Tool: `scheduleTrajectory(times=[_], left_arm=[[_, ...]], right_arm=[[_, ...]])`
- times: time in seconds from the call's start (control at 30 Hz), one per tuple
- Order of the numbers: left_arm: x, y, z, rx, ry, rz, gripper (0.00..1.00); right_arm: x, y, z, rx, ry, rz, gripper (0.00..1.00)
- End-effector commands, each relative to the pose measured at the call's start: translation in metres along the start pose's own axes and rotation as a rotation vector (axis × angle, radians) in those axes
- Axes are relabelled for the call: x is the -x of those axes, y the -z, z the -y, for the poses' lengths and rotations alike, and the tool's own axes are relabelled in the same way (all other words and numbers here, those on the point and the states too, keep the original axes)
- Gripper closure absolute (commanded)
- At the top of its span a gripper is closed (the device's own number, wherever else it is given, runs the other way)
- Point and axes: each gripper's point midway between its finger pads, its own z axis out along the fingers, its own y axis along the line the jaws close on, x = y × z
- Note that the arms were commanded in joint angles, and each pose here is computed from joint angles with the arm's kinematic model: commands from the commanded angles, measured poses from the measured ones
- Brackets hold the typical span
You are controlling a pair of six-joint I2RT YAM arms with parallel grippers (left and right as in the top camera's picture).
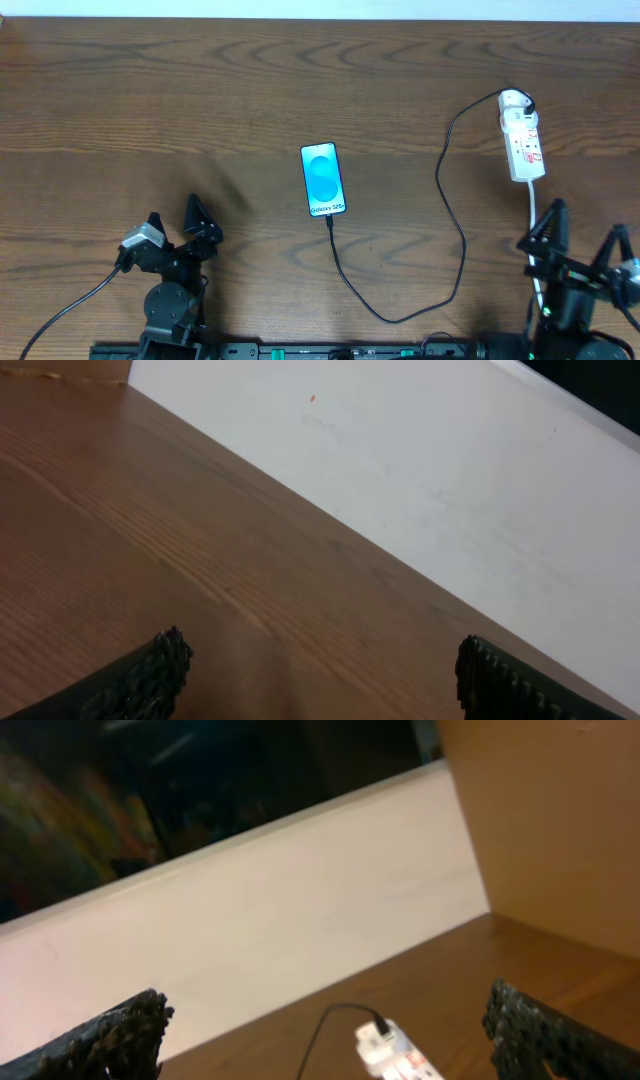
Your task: Plug charger to phone and switch on socket
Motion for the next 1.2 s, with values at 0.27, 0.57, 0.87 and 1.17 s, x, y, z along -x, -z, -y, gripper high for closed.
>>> scheduleTrajectory(times=[0.27,0.57,0.87,1.17], left_arm=[[-0.014,-0.001,-0.01,0.031,-0.023,-0.041,0.13],[-0.014,-0.001,-0.01,0.031,-0.022,-0.041,0.13],[-0.014,-0.001,-0.01,0.031,-0.023,-0.041,0.13],[-0.014,-0.001,-0.01,0.031,-0.022,-0.041,0.13]], right_arm=[[-0.062,-0.021,0.003,0.063,-0.019,-0.035,0.01],[-0.086,-0.027,0.002,0.106,-0.024,-0.02,0.01],[-0.104,-0.029,0.007,0.116,-0.026,-0.012,0.01],[-0.105,-0.029,0.007,0.115,-0.024,-0.017,0.01]])
